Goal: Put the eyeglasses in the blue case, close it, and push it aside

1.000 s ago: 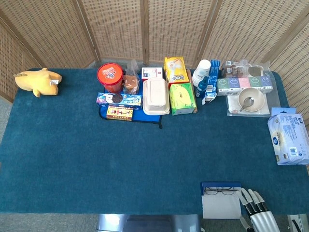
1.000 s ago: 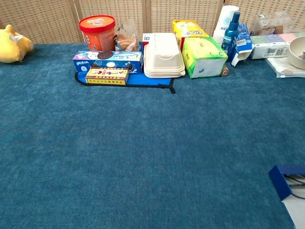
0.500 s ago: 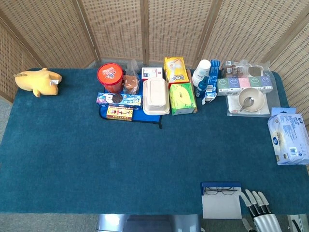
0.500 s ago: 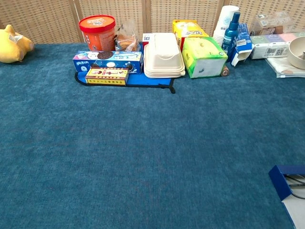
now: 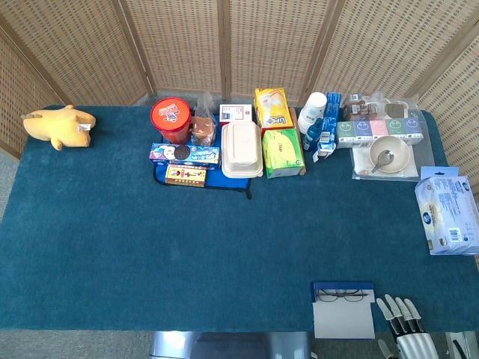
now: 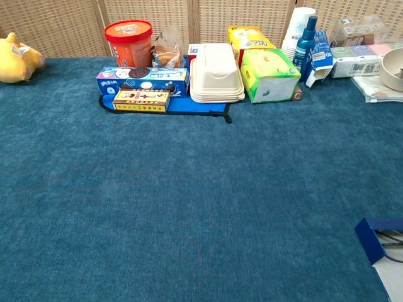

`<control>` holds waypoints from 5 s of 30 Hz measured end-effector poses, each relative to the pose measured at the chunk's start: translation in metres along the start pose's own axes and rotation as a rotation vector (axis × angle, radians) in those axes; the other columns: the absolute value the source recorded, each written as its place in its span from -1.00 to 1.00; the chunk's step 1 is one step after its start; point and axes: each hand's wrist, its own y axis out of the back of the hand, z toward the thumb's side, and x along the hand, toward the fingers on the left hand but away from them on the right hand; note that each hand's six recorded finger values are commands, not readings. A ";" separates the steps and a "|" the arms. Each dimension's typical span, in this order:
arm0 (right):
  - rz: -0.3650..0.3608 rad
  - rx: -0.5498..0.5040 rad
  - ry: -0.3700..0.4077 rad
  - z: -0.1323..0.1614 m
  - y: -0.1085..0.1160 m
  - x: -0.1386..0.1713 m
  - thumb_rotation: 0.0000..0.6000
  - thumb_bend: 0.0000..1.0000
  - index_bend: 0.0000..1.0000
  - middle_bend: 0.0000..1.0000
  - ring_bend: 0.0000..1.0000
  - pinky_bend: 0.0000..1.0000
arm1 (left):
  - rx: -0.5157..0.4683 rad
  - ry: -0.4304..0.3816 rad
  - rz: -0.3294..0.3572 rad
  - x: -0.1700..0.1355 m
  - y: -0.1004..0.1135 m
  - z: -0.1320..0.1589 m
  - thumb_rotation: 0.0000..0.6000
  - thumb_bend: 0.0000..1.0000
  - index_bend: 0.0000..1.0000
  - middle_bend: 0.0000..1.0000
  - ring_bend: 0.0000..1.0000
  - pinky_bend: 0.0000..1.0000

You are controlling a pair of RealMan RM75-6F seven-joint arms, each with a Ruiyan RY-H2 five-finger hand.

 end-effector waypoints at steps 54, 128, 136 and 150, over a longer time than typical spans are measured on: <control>-0.052 -0.096 -0.002 0.004 0.002 -0.013 1.00 -0.36 -1.00 -1.00 -1.00 -0.94 | 0.008 -0.002 0.021 -0.007 0.005 0.000 0.98 -0.31 -0.38 -0.44 -0.41 -0.53; -0.055 -0.183 0.122 0.028 0.000 -0.032 1.00 -0.37 -0.77 -0.82 -0.87 -0.90 | 0.020 0.019 0.018 -0.007 0.004 -0.017 0.99 -0.31 -0.38 -0.44 -0.41 -0.53; -0.077 -0.205 0.148 0.035 0.003 -0.038 1.00 -0.38 -0.45 -0.68 -0.76 -0.80 | 0.016 0.025 0.018 -0.007 0.003 -0.022 0.98 -0.31 -0.38 -0.44 -0.41 -0.53; -0.084 -0.233 0.190 0.045 0.007 -0.043 1.00 -0.33 -0.06 -0.46 -0.59 -0.68 | 0.017 0.032 0.025 -0.009 0.006 -0.027 0.98 -0.31 -0.37 -0.44 -0.41 -0.53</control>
